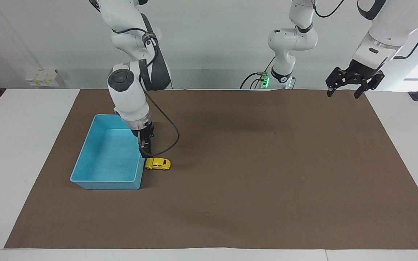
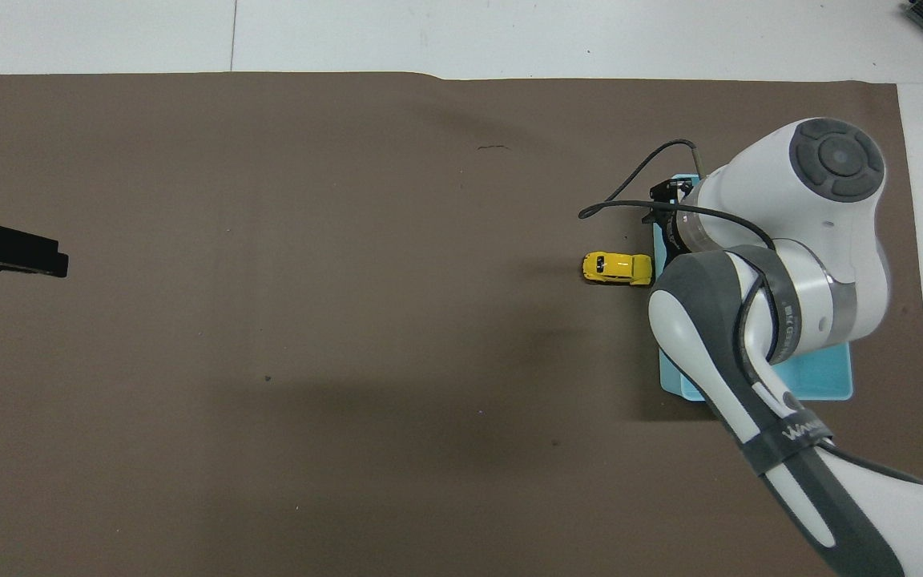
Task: Wind up and store yellow beetle car
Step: 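Lower the right gripper and grasp the yellow car beside the bin, then lift the car with the right gripper into the blue bin, then lower the car onto the bin floor and open the right gripper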
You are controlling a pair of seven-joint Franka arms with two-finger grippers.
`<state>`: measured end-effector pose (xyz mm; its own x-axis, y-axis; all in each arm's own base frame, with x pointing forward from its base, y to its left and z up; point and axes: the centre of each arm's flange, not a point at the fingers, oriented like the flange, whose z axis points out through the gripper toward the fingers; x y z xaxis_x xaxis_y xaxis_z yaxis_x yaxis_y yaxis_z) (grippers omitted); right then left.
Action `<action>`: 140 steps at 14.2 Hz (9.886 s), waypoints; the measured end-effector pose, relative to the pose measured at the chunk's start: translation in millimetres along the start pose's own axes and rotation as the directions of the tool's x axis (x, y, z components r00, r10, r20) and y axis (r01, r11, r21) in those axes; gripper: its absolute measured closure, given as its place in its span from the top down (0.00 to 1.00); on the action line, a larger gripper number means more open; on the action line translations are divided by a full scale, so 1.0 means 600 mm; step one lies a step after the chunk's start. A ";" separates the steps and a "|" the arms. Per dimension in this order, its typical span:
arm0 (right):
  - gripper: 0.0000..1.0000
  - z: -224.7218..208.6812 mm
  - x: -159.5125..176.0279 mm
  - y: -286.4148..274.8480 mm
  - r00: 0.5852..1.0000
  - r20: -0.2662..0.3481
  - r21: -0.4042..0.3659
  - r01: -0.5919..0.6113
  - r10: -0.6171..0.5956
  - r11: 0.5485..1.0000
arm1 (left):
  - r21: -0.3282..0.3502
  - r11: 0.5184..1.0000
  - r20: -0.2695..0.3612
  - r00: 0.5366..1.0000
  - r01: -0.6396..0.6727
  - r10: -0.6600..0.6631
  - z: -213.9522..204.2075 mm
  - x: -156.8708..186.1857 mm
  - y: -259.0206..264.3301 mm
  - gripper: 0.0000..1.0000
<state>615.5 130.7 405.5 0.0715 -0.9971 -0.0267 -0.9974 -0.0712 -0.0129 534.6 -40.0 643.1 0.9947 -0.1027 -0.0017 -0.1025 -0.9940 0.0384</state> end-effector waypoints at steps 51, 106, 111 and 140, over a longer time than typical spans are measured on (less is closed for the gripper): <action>0.45 -0.126 -0.056 0.044 0.971 0.001 0.042 0.240 -0.240 0.970 | 0.001 0.999 -0.013 0.999 0.032 -0.032 -0.004 -0.003 -0.030 1.00; 0.45 0.144 0.259 0.113 0.152 0.022 -0.007 0.988 -0.988 0.152 | 0.001 0.999 -0.013 0.999 0.032 -0.032 -0.004 -0.003 -0.030 1.00; 0.45 0.153 0.266 0.113 0.131 0.022 -0.006 0.991 -0.991 0.131 | 0.001 0.999 -0.013 0.999 0.032 -0.032 -0.004 -0.003 -0.030 1.00; 1.00 -0.051 0.205 0.061 0.144 0.017 -0.008 0.990 -0.989 0.144 | 0.001 0.999 -0.013 0.999 0.032 -0.032 -0.004 -0.003 -0.030 1.00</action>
<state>587.2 4.8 432.2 0.9973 -0.0726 -0.0085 -0.0728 -0.9971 -0.0206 534.8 -21.8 645.1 0.9975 -0.0706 0.0101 -0.0709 -0.9968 0.0376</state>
